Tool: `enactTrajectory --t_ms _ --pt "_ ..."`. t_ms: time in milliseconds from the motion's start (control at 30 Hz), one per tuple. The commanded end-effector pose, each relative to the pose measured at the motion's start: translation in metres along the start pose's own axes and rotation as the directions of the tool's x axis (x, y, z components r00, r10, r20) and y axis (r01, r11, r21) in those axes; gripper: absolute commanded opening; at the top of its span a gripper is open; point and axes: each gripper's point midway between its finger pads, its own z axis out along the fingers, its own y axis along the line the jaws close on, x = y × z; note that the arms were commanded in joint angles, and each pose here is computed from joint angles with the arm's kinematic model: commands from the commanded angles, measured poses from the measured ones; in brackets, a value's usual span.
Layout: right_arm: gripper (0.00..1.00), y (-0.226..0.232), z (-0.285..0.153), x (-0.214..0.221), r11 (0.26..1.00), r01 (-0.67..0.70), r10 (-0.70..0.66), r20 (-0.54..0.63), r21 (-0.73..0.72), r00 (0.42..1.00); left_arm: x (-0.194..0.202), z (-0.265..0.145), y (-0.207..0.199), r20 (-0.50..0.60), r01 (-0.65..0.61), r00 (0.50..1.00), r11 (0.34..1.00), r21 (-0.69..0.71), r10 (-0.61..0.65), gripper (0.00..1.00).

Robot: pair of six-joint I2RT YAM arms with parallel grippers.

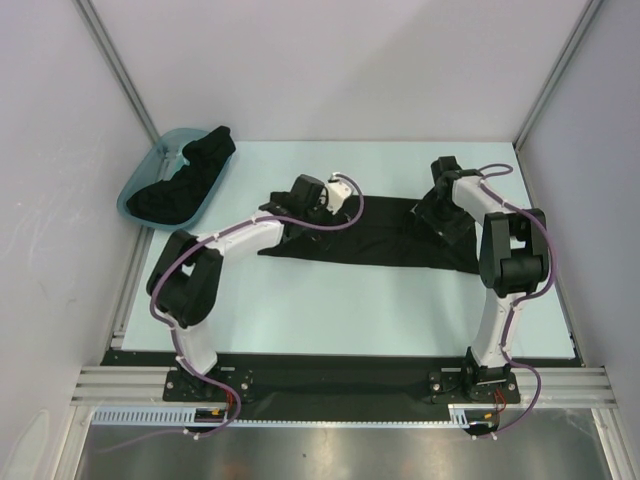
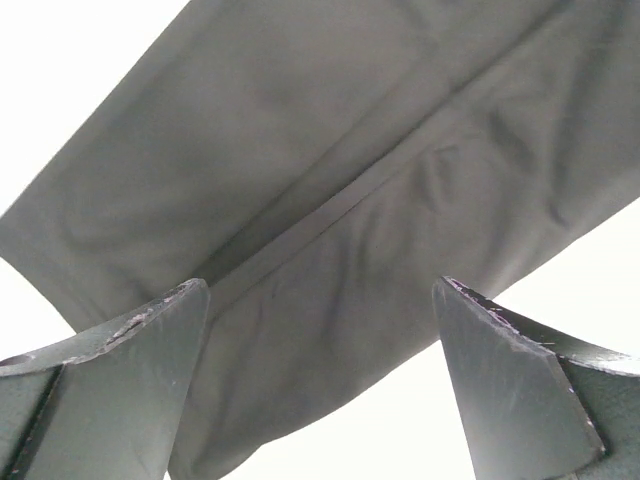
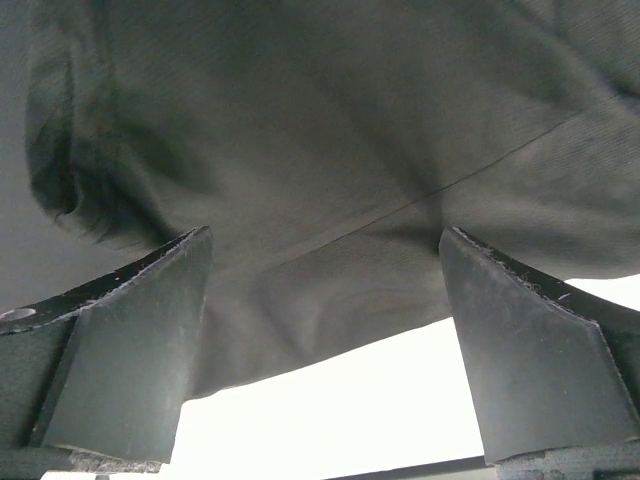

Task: Fold and stack the t-shirts
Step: Fold the tshirt

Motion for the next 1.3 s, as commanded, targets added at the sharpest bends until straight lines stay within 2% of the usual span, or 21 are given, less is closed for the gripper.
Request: enactTrajectory --t_ms 0,67,200,333,533,667,767,900,1067,1200,1267 --pt "0.99 0.021 -0.007 -0.010 0.998 -0.052 0.054 0.045 -0.045 0.998 -0.043 0.002 0.000 0.143 -0.255 0.958 0.967 0.019 0.250 1.00" --pt "1.00 0.024 -0.009 -0.014 0.997 -0.064 0.066 0.066 -0.034 0.996 -0.046 0.006 -0.001 0.137 -0.311 0.943 0.950 0.033 0.304 1.00" --pt "1.00 0.021 0.004 -0.014 0.996 -0.086 0.083 0.069 0.031 0.994 -0.040 0.024 -0.003 0.086 -0.340 0.939 0.936 0.090 0.333 1.00" --pt "1.00 0.022 0.013 -0.014 0.995 -0.090 0.087 0.085 0.033 0.993 -0.030 0.040 -0.016 0.050 -0.332 0.943 0.922 0.197 0.329 0.99" --pt "1.00 0.023 0.021 -0.016 0.996 -0.083 0.079 0.104 0.039 0.991 -0.002 0.057 -0.020 -0.075 -0.259 0.954 0.923 0.283 0.291 0.96" --pt "1.00 0.023 0.033 -0.013 0.996 -0.077 0.072 0.093 0.052 0.993 0.029 0.072 -0.013 -0.200 -0.182 0.948 0.937 0.298 0.247 0.96" --pt "1.00 0.023 0.042 -0.009 0.996 -0.064 0.059 0.072 0.065 0.996 0.031 0.072 -0.009 -0.240 -0.125 0.950 0.945 0.302 0.202 0.96" --pt "1.00 0.024 0.051 -0.007 0.996 -0.040 0.036 0.053 0.079 0.998 0.049 0.073 -0.024 -0.321 -0.034 0.933 0.929 0.368 0.161 0.96" --pt "1.00 0.032 0.058 -0.010 0.997 0.010 -0.013 0.046 0.075 0.999 0.084 0.061 -0.050 -0.452 0.089 0.885 0.915 0.394 0.109 0.95" --pt "1.00 0.036 0.067 -0.008 0.996 0.054 -0.055 0.018 0.074 0.998 0.101 0.047 -0.077 -0.517 0.180 0.853 0.889 0.422 0.073 0.94" --pt "1.00 0.040 0.075 -0.005 0.996 0.064 -0.064 -0.003 0.064 0.998 0.112 0.041 -0.093 -0.567 0.240 0.822 0.867 0.438 0.059 0.92"
